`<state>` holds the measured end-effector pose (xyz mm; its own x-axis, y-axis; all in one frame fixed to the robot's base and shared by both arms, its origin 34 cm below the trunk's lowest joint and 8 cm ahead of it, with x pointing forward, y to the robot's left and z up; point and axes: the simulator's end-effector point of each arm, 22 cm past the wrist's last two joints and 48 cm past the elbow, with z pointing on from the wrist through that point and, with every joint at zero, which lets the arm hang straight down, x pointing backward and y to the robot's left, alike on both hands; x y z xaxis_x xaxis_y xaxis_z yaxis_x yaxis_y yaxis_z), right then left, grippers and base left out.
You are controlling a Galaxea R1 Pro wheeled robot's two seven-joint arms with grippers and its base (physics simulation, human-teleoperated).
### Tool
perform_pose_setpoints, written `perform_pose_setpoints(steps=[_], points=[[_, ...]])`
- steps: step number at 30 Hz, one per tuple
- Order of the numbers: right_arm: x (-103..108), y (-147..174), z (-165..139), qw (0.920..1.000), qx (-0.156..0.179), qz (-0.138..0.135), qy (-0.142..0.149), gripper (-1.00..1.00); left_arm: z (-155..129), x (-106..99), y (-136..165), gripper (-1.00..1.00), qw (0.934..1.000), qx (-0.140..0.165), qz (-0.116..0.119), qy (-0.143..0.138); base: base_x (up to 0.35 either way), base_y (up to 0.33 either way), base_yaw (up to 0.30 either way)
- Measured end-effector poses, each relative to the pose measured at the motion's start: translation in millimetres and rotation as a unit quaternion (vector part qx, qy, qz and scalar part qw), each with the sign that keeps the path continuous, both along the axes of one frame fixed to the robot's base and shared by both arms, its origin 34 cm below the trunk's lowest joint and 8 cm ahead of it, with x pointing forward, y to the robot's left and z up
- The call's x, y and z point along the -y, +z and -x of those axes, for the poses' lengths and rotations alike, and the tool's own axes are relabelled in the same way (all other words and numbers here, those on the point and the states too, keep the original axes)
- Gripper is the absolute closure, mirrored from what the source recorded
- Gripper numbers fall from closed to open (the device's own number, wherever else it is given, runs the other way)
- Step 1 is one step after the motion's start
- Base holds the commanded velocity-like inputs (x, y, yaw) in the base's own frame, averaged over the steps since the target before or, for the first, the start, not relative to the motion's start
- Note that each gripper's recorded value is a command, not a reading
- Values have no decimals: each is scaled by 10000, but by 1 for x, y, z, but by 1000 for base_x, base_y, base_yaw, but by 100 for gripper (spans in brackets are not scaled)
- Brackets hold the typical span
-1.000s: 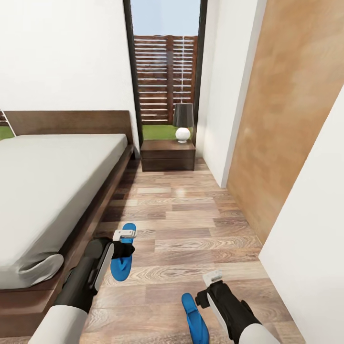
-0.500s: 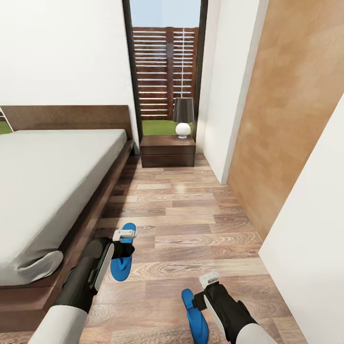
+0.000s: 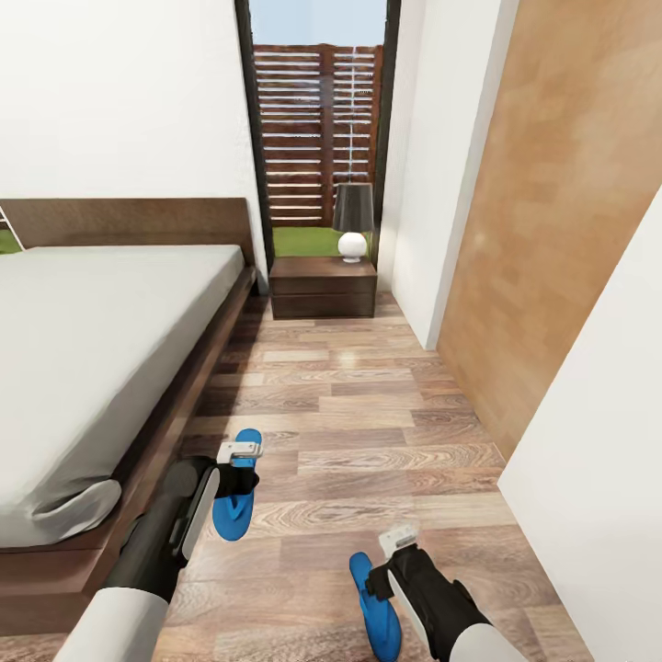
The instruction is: In the bedroom, move the book from the bed onto either nightstand, and place the two sandals side by side next to the bed.
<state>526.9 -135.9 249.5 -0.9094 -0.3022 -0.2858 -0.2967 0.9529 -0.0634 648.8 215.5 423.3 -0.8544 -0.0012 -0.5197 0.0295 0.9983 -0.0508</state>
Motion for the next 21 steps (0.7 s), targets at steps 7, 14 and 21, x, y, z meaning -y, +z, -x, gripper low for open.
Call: perform_pose_setpoints(steps=[7, 14, 21], points=[[-5, -12, 7, 9999, -131, -22, 33, -100, 3, 0, -17, 100, 9999, -142, 0, -1, 0, 0, 0], [-9, -14, 6, 9999, -139, -49, 51, -100, 3, 0, -22, 100, 9998, -182, -1, -4, 0, 0, 0], [-13, -6, -7, 9999, -26, -67, 100, -100, 3, 0, -21, 100, 9998, -175, -2, -6, 0, 0, 0]])
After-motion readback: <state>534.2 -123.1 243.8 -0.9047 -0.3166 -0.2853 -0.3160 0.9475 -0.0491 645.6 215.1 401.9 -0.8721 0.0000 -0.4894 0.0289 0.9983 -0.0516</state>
